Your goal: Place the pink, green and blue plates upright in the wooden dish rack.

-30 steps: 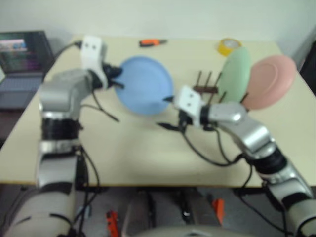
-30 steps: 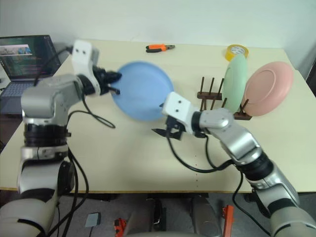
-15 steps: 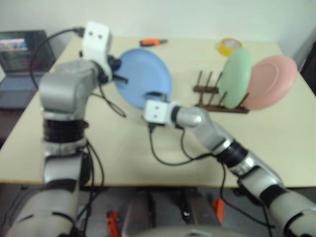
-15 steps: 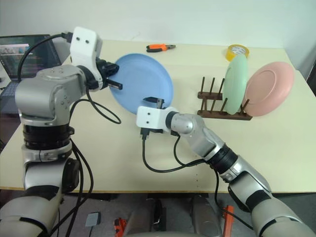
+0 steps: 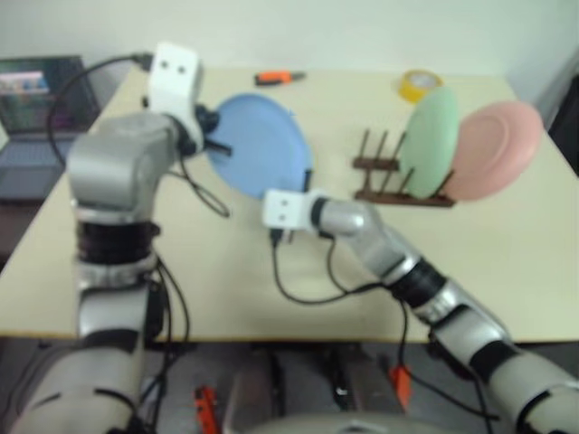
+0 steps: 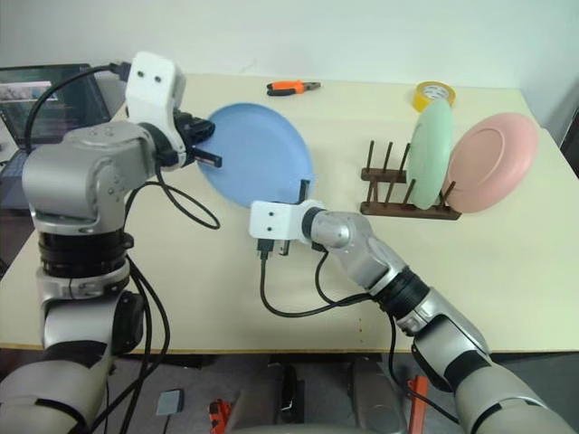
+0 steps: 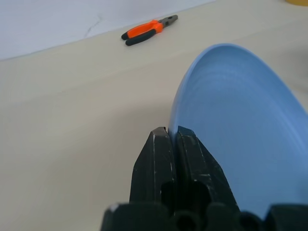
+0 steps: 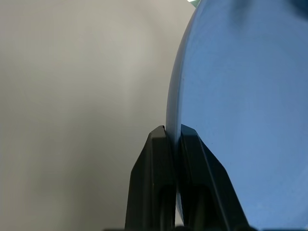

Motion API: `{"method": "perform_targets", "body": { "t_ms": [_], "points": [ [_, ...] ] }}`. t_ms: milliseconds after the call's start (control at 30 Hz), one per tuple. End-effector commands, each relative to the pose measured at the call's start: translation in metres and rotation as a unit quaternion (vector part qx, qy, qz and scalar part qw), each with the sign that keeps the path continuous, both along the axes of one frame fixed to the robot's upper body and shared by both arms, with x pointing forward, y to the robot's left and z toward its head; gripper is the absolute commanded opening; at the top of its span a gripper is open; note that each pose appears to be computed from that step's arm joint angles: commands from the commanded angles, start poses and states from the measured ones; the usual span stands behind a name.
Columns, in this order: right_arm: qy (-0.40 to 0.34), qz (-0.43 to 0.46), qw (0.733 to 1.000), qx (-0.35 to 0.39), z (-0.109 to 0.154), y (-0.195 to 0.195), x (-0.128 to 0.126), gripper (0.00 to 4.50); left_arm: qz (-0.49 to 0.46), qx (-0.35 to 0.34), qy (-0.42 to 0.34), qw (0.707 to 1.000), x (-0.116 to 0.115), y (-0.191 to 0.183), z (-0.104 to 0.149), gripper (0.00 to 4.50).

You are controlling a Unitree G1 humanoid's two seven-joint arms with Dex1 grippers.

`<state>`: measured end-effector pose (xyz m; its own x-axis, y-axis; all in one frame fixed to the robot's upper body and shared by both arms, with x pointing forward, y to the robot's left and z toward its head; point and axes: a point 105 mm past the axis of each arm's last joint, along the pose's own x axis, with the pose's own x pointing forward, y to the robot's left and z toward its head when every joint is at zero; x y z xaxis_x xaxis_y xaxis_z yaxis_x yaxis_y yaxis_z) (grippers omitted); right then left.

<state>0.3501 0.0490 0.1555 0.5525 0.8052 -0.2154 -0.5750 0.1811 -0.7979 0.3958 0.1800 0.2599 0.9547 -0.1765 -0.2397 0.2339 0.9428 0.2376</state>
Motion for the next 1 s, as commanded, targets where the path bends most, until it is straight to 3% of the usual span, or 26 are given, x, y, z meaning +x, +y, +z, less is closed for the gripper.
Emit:
{"method": "perform_targets", "body": {
  "t_ms": [33,267,400,600,733,833,933,1000],
  "points": [
    [-0.008,0.005,1.0,0.016,0.01,0.002,-0.001,0.05,-0.029,0.002,-0.036,0.999,-0.006,-0.01,0.019,0.0],
    [-0.008,-0.001,1.0,0.027,0.012,0.0,0.001,0.05,-0.019,0.041,-0.021,0.999,-0.003,-0.001,0.005,0.0],
    [0.005,-0.001,0.999,0.04,0.011,0.0,0.0,0.0,-0.016,0.029,-0.019,0.999,-0.003,0.005,0.004,1.05],
    [0.014,-0.002,0.999,0.047,0.008,0.0,-0.001,0.0,-0.018,0.005,-0.044,0.999,-0.003,0.014,0.021,3.23],
    [0.018,-0.004,0.998,0.056,0.009,-0.002,0.001,0.0,-0.107,-0.022,-0.095,0.989,-0.02,0.004,0.055,3.23],
    [0.027,-0.007,0.997,0.076,0.013,-0.005,0.002,0.0,-0.181,0.015,-0.161,0.97,-0.048,0.017,0.087,3.23],
    [0.037,-0.004,0.994,0.104,0.02,-0.009,0.002,0.0,-0.238,0.077,-0.182,0.951,-0.075,0.031,0.095,3.23],
    [0.056,-0.005,0.988,0.145,0.03,-0.016,0.002,0.0,-0.265,0.079,-0.183,0.944,-0.09,0.04,0.096,3.23]
  ]
}}
